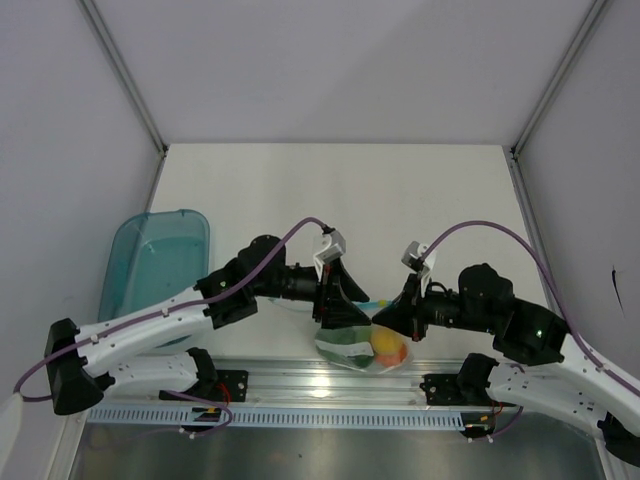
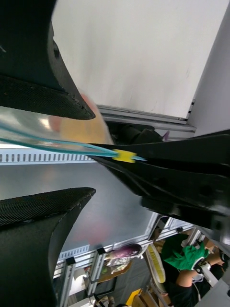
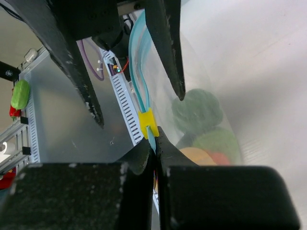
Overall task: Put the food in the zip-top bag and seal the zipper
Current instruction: Zip the zipper food storage bag at the center of the board.
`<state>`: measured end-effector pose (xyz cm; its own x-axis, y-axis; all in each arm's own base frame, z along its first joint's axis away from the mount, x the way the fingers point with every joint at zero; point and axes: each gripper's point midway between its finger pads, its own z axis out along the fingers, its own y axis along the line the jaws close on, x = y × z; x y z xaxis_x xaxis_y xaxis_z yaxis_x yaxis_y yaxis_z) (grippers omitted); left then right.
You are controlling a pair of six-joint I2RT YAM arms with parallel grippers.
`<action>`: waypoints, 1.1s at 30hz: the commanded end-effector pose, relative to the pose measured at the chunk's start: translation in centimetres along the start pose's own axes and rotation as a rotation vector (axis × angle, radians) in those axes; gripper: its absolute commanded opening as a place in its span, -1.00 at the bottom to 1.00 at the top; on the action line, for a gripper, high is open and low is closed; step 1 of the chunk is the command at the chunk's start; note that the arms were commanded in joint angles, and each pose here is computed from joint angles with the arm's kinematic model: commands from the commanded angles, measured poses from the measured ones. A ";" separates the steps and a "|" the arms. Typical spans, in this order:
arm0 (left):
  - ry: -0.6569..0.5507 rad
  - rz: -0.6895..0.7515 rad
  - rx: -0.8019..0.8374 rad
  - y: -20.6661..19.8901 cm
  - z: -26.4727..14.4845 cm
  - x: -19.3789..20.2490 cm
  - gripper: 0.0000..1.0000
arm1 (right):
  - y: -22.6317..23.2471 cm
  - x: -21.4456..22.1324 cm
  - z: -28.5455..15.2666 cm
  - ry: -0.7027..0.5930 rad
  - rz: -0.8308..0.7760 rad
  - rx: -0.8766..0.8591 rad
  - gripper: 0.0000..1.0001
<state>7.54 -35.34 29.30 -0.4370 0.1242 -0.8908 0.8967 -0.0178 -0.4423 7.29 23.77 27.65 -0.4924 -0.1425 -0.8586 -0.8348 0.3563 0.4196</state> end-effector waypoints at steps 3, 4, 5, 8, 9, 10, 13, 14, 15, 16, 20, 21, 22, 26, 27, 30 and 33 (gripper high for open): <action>-0.081 0.042 0.048 -1.4 1.3 -4.8 0.18 | 1.1 -1.1 0.5 -0.025 -0.015 -0.058 -1.00; -0.085 0.039 0.051 -1.5 1.6 -5.0 0.16 | 1.1 -1.0 0.4 -0.021 -0.012 -0.058 -1.00; -0.089 0.040 0.055 -1.5 1.7 -5.2 0.14 | 1.1 -1.1 0.4 -0.023 -0.014 -0.057 -1.00; -0.080 0.038 0.064 -1.7 1.9 -5.4 0.00 | 1.1 -1.1 0.2 -0.025 -0.009 -0.055 -1.00; -0.070 0.035 0.065 -1.4 2.2 -5.2 -0.09 | 1.1 -1.2 0.2 -0.029 -0.008 -0.053 -1.00; -0.064 0.035 0.074 -1.6 2.3 -5.1 -0.13 | 1.1 -1.2 0.2 -0.029 -0.008 -0.053 -1.00; -0.054 0.032 0.076 -1.6 2.4 -4.7 -0.23 | 1.1 -1.2 0.1 -0.032 -0.006 -0.048 -1.00; -0.052 0.033 0.077 -1.7 2.4 -4.7 -0.24 | 1.1 -1.3 0.0 -0.033 -0.008 -0.048 -1.00; -0.046 0.029 0.078 -1.7 2.4 -4.5 -0.24 | 1.0 -1.3 0.1 -0.033 -0.007 -0.045 -1.00; -0.040 0.030 0.075 -1.6 2.4 -4.3 -0.24 | 1.0 -1.3 0.1 -0.033 -0.007 -0.045 -1.00; -0.027 0.028 0.071 -1.6 2.4 -3.9 -0.39 | 1.0 -1.4 0.0 -0.036 -0.008 -0.041 -1.00; -0.022 0.023 0.070 -1.5 2.4 -3.7 -0.40 | 1.0 -1.4 0.0 -0.037 -0.007 -0.038 -1.00; -0.021 0.022 0.070 -1.5 2.4 -3.7 -0.42 | 0.9 -1.4 0.0 -0.034 -0.005 -0.034 -1.00; -0.011 0.015 0.067 -1.4 2.4 -3.3 -0.59 | 1.0 -1.4 0.0 -0.033 -0.003 -0.037 -1.00; -0.015 0.016 0.066 -1.4 2.4 -3.5 -0.66 | 1.0 -1.3 0.0 -0.030 -0.005 -0.039 -1.00; -0.015 0.011 0.053 -1.2 2.4 -3.6 -0.99 | 1.0 -1.2 0.1 -0.026 -0.004 -0.042 -1.00; -0.017 0.010 0.040 -1.1 2.3 -3.6 -0.99 | 1.0 -1.5 -0.1 -0.046 0.000 -0.037 -1.00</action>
<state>7.97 -37.96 31.02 -0.4502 0.1383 -0.8821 0.8864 -0.0496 -0.4602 7.09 24.06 27.19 -0.5069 -0.1634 -0.8464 -0.8322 0.3488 0.4311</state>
